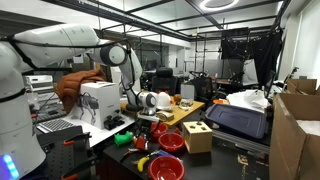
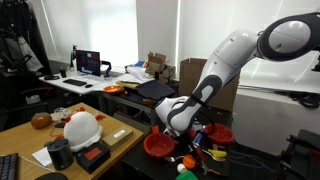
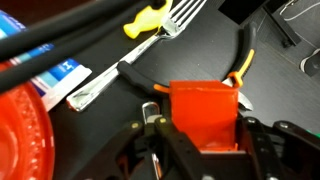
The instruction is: Place the orange block in the middle orange bowl
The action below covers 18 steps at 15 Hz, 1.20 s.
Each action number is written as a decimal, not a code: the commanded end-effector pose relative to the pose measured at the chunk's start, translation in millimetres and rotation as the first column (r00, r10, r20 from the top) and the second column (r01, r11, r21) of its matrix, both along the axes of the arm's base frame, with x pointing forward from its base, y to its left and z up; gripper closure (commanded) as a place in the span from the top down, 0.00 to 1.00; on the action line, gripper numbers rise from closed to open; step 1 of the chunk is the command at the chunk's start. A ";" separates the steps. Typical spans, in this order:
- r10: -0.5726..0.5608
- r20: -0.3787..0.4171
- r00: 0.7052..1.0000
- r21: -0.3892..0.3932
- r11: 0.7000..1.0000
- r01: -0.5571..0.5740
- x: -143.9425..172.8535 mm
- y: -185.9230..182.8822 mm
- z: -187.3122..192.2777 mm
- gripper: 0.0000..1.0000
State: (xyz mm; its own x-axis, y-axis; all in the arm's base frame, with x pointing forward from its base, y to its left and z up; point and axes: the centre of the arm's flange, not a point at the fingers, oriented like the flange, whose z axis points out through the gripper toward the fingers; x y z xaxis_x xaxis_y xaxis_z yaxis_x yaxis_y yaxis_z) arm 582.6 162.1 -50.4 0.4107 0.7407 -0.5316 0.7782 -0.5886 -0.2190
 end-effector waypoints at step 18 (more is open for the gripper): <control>-0.141 0.084 0.986 -0.054 0.988 0.146 9.6 -56.5 85.0 0.26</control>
